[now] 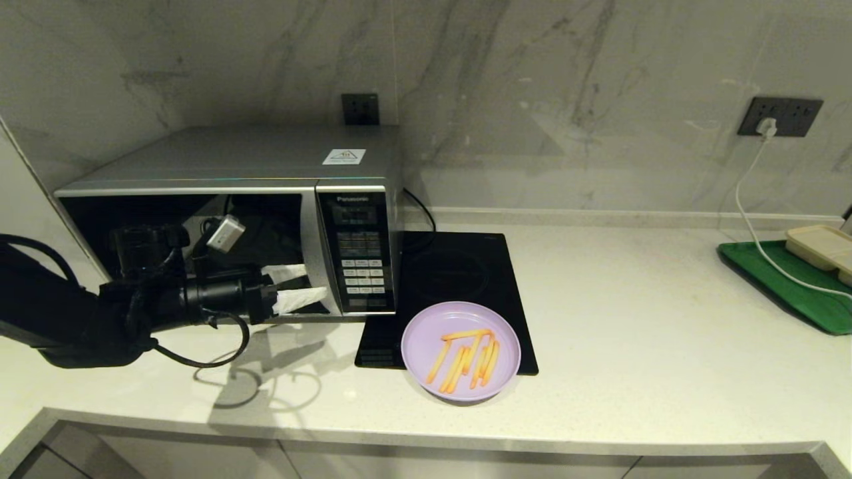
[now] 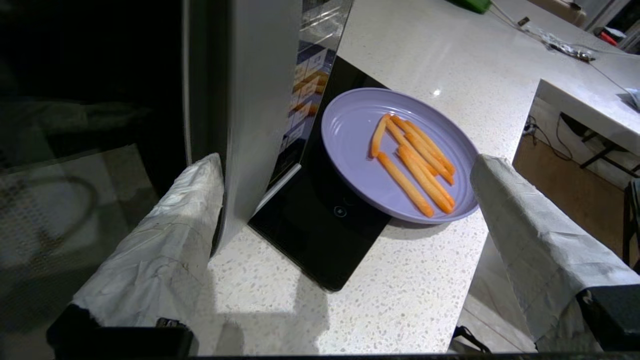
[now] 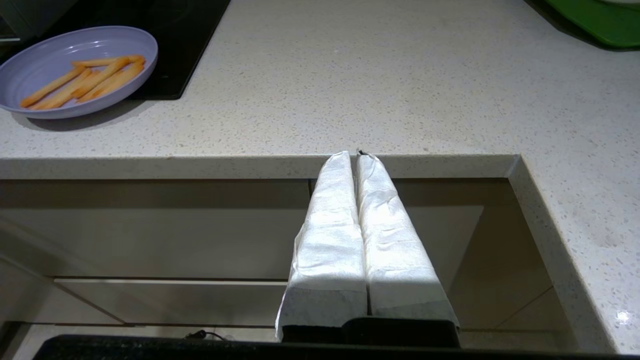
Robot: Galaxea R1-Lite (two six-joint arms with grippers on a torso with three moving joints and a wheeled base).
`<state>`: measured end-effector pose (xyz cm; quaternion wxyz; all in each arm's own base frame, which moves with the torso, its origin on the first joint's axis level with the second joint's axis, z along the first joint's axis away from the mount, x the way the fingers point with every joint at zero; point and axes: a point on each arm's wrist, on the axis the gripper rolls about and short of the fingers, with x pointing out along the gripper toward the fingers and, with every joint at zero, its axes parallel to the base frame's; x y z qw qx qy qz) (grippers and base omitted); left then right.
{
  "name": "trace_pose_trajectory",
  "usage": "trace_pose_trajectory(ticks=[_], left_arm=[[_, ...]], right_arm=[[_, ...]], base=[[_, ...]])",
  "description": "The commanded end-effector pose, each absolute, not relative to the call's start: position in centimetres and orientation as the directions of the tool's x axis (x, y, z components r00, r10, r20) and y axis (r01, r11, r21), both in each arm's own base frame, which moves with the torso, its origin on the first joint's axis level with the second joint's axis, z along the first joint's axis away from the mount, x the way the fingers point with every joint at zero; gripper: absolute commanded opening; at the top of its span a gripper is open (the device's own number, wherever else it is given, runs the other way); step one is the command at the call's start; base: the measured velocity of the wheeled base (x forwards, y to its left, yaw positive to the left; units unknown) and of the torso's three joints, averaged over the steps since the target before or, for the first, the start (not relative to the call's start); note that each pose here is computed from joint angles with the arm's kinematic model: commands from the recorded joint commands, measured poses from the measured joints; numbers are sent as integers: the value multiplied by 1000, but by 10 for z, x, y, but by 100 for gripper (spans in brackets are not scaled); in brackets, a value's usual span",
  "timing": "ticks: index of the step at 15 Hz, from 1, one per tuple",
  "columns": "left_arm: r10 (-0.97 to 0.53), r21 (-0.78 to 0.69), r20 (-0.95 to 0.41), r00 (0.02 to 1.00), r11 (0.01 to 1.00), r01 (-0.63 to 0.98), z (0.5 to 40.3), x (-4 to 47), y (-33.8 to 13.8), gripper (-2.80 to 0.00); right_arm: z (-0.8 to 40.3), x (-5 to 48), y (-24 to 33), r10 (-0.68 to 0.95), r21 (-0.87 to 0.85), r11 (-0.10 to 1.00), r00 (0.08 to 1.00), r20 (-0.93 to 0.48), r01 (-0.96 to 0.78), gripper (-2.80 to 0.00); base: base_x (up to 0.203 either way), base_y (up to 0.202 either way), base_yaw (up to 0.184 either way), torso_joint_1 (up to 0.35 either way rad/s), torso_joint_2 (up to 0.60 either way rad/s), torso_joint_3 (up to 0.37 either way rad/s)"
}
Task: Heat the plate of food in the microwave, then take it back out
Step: Open the microwave oven
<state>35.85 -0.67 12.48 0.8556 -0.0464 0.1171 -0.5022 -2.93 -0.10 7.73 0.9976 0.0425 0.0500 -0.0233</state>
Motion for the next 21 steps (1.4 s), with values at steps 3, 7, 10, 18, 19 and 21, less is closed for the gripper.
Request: trace_pose_trajectory(ticks=[3,7,10,18,19,21], left_arm=[[-873,-209,-154,462,486,849,120,364,-7,0],[-872,-232,-156,464,489,841,115,372,-6,0],[-873,-249,-156,463,488,837,110,380,-6,0],[-907,-283,-118,405,422,861,121,385,-8,0],[-907,-277,-115,406,422,863,122,386,-8,0],[-912,-282,-113,395,411,867,120,388,-8,0]], right_arm=[[77,-29,-1,-41,84,995,994,-103,50,-280],[77,-29,-1,-41,83,995,994,-103,50,-280],[77,-29,-1,-41,84,995,994,-103,50,-280],[77,-29,-1,-41,83,995,994,-103,50,-280],[77,-29,-1,-41,83,995,994,-103,50,-280],[77,-29,-1,-43,84,995,994,-103,51,-280]], base=[[0,0,0,0,0,0],[0,0,0,0,0,0],[0,0,0,0,0,0],[0,0,0,0,0,0],[0,0,0,0,0,0],[0,0,0,0,0,0]])
